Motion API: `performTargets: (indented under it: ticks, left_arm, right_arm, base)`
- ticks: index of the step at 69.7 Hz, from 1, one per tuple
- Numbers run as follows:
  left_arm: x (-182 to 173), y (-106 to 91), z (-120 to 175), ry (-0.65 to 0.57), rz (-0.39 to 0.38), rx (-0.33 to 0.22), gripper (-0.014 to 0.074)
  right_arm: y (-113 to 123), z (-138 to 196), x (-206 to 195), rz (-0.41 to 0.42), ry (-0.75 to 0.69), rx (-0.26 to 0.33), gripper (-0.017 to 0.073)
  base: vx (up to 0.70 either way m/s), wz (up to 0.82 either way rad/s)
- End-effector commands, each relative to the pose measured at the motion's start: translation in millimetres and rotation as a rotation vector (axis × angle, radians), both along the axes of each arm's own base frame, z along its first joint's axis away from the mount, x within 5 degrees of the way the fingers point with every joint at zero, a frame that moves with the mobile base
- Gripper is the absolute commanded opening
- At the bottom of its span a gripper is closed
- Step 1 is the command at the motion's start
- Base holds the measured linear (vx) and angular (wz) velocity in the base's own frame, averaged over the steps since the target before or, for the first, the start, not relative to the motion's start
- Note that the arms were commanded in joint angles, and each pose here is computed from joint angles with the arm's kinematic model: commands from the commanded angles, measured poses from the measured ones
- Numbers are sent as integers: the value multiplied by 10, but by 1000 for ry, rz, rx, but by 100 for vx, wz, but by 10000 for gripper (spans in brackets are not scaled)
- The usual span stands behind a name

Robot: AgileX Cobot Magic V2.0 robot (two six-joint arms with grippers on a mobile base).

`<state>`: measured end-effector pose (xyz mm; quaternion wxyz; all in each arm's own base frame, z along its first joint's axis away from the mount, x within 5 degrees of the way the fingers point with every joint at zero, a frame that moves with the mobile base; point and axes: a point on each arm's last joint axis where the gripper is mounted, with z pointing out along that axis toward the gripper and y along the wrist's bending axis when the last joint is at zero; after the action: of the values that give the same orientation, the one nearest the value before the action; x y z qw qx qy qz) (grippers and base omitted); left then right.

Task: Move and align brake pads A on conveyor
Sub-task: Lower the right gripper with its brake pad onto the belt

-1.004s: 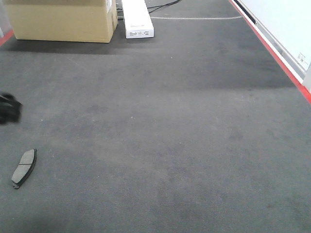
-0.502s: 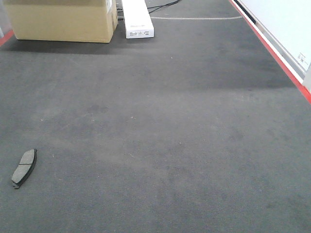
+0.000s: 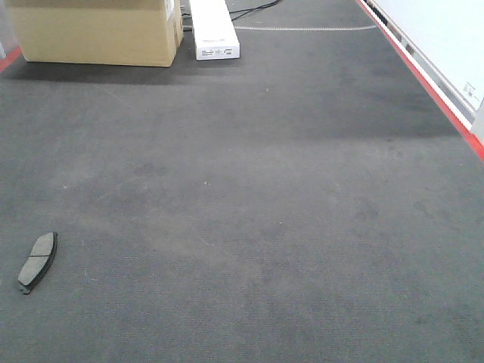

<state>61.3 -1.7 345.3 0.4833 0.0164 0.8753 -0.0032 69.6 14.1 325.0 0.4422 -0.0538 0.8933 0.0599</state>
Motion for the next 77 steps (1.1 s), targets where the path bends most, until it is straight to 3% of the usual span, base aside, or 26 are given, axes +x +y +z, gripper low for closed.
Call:
performTargets:
  ticks: [1, 29, 42, 60, 77]
  left_arm:
    - [36, -13, 119, -88, -9, -16, 547]
    - [22, -14, 95, -57, -9, -17, 545]
    - [22, -14, 94, -56, -9, -17, 545]
    - [21, -14, 93, -55, -9, -17, 545]
    - [20, -14, 90, -51, -9, -17, 545]
  right_arm:
    - [-1, 144, 38, -7, -102, 7, -3]
    - [-3, 171, 54, -14, -136, 14, -3]
    - [-17, 212, 201, -60, -162, 58, -3]
    - [-8, 98, 974, -47, 131, 26, -3]
    - [-28, -105, 1929, -22, 345, -48, -3]
  base:
    - [0, 0]
    - [0, 0]
    - [0, 0]
    - [0, 0]
    - [0, 0]
